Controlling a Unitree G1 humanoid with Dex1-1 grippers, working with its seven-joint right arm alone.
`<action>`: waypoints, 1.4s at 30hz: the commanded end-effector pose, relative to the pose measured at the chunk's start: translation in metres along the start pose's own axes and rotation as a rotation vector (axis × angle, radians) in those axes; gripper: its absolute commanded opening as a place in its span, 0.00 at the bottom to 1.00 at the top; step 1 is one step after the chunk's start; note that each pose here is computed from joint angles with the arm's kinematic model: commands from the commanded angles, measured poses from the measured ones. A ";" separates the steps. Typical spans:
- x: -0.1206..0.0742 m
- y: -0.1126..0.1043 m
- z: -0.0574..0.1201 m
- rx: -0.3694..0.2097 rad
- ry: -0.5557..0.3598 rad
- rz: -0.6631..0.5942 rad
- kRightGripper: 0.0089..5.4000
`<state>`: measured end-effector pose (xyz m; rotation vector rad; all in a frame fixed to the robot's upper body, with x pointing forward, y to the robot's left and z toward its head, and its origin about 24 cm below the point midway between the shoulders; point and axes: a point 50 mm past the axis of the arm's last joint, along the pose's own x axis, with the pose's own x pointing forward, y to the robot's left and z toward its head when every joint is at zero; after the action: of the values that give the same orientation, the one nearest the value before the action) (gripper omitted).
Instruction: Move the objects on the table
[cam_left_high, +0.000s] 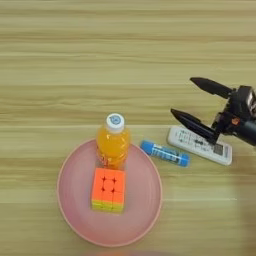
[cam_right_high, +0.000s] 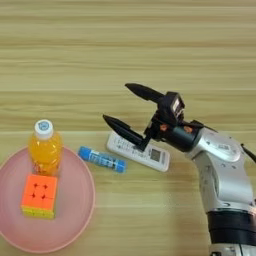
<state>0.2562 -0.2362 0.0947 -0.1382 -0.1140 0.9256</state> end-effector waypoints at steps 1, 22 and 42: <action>-0.010 -0.032 0.023 -0.155 0.047 -0.067 0.99; -0.038 -0.034 -0.015 -0.099 0.317 0.061 0.99; -0.038 -0.028 -0.054 -0.089 0.463 0.061 0.99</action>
<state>0.2463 -0.2833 0.0217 -0.3438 0.3502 0.9741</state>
